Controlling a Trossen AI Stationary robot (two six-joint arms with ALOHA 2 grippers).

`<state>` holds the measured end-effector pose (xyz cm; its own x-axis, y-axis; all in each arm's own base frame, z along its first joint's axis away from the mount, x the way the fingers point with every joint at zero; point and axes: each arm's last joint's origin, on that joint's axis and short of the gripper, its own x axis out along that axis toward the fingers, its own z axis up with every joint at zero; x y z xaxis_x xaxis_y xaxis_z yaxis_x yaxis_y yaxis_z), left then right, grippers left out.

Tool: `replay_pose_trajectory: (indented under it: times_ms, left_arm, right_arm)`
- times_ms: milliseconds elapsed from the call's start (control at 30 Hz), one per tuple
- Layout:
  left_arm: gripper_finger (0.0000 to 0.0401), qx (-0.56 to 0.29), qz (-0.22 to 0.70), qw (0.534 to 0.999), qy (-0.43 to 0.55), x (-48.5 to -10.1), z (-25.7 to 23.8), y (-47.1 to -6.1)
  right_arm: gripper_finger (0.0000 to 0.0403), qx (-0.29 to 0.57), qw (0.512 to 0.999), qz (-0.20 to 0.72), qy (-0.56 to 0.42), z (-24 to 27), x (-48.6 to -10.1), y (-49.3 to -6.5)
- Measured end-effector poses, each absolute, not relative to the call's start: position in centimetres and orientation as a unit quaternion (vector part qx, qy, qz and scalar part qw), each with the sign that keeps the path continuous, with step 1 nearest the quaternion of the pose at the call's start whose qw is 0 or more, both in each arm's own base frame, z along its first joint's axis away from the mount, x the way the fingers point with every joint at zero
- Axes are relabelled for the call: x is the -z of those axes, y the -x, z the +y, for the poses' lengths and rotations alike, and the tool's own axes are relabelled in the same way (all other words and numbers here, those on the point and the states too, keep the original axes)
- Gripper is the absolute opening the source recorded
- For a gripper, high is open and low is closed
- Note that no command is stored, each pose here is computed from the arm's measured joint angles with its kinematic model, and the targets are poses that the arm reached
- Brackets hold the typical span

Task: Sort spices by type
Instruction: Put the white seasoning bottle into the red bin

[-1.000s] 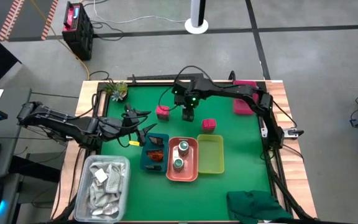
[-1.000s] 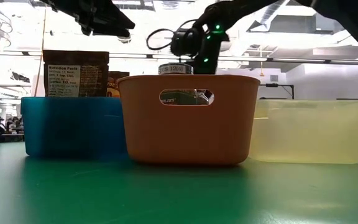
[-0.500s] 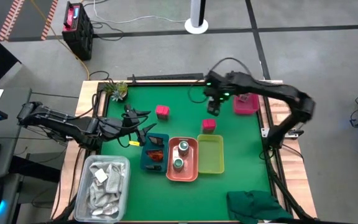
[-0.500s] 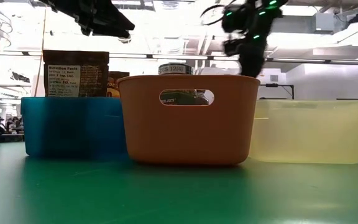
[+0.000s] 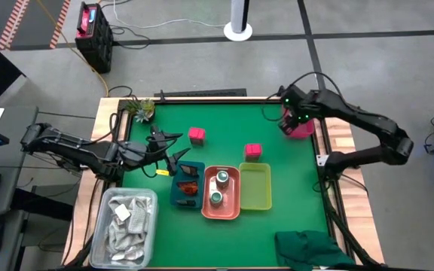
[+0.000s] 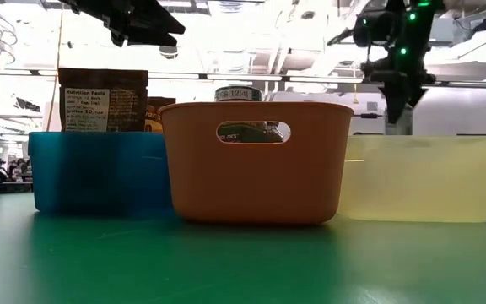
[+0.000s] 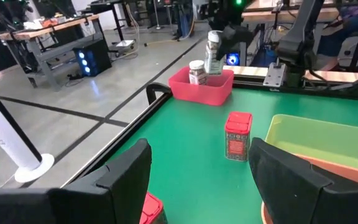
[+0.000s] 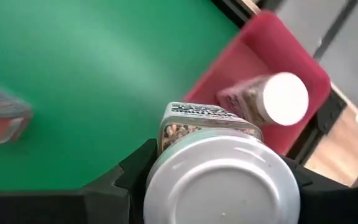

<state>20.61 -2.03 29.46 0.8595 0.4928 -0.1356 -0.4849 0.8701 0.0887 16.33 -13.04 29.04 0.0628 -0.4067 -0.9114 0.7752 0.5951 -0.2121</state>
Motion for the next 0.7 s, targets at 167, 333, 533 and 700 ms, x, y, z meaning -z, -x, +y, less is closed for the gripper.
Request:
replay_pose_trajectory:
  times_ms: [167, 333, 533, 700]
  left_arm:
    - [0.0256, -0.253, 0.078, 0.964, -0.027, -29.5, -2.0, -20.6]
    - [0.0256, -0.253, 0.079, 0.964, -0.032, -29.4, -2.0, -20.6]
    - [0.0256, -0.253, 0.08, 0.964, -0.033, -29.4, -2.0, -20.6]
    - [0.0256, -0.252, 0.08, 0.964, -0.033, -29.4, -2.0, -20.6]
  right_arm:
    - [0.0225, 0.452, 0.666, 0.555, -0.209, -14.8, -26.9, -14.8]
    - [0.0225, 0.482, 0.638, 0.557, -0.224, -16.4, -24.3, -14.1]
    - [0.0231, 0.495, 0.617, 0.562, -0.241, -17.7, -22.2, -13.7]
    - [0.0243, 0.481, 0.608, 0.586, -0.236, -18.0, -21.3, -14.0]
